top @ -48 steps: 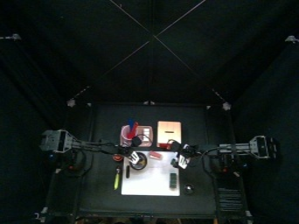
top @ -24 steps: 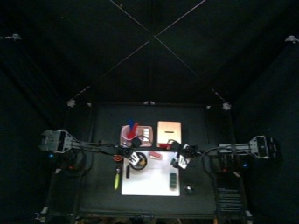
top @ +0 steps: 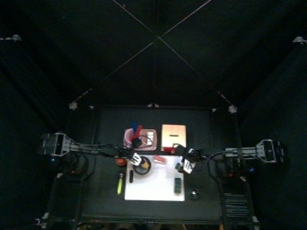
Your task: Put egg sushi into bowl
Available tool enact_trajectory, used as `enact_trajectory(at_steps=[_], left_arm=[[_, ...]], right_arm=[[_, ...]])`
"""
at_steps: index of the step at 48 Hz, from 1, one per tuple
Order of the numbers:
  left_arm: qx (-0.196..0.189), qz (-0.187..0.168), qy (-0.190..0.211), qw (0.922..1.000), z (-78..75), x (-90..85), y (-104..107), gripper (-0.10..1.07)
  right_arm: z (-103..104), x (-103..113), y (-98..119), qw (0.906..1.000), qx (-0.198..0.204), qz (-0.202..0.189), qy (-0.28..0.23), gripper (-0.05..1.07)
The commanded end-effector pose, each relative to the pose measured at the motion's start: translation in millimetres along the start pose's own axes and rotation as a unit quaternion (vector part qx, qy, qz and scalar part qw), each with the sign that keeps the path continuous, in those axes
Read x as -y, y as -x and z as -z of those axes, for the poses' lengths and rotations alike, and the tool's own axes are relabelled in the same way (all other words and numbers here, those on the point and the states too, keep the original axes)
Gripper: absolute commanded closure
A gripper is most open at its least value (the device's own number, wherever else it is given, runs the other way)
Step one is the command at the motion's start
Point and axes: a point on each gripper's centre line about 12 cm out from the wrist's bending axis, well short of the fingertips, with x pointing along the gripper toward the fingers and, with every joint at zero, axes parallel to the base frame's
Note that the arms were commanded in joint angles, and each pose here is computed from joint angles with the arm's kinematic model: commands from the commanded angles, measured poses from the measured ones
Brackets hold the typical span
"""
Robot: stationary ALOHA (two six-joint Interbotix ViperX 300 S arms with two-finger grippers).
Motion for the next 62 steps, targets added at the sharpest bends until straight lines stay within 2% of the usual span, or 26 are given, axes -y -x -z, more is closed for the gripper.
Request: enact_trajectory(at_steps=[1,9,14,20,25,29,44,50,55,59,62], left_arm=[[0.034,0.034,0.01,0.9988,-11.7,7.4,14.1,0.41],[0.06,0.058,0.035,0.9959,-9.3,-0.1,20.7,0.4],[0.064,0.063,0.049,0.9947,-6.7,-3.1,20.8,0.35],[0.062,0.063,0.063,0.9941,-4.3,-5.6,18.4,0.19],[0.061,0.061,0.06,0.9945,-4.2,-5.7,16.4,0.02],[0.059,0.059,0.057,0.9948,-4.1,-5.8,16.0,-0.06],[0.065,0.065,0.045,0.9947,-6.7,-2.4,20.9,-0.05],[0.082,0.081,0.021,0.9931,-13.1,6.8,29.0,-0.05],[0.101,0.098,-0.032,0.9896,-17.0,17.2,39.6,-0.05],[0.121,0.115,-0.079,0.9827,-18.6,25.3,48.5,-0.05],[0.139,0.135,-0.113,0.9746,-19.0,33.6,56.8,-0.05]], right_arm=[[-4.0,-3.1,3.7,0.9999,0.011,-0.006,0.001,0.0],[-3.7,-3.4,3.7,0.9999,0.01,-0.008,-0.002,0.0],[-3.7,-3.6,3.7,0.9999,0.009,-0.008,-0.003,0.0],[-5.2,-4.4,4.5,0.9999,0.011,-0.009,-0.003,0.0],[-6.1,-5.4,5.0,0.9998,0.012,-0.012,-0.005,0.0],[-6.0,-6.0,5.0,0.9998,0.012,-0.014,-0.01,0.0],[-6.5,-6.9,5.3,0.9997,0.013,-0.017,-0.013,0.0],[-8.5,-7.7,6.3,0.9997,0.016,-0.018,-0.009,0.0],[-12.1,-9.2,8.0,0.9995,0.025,-0.018,-0.004,0.0],[-16.3,-10.1,11.0,0.9988,0.044,-0.021,0.001,0.0],[-19.6,-10.6,13.1,0.9979,0.061,-0.023,0.004,0.0]])
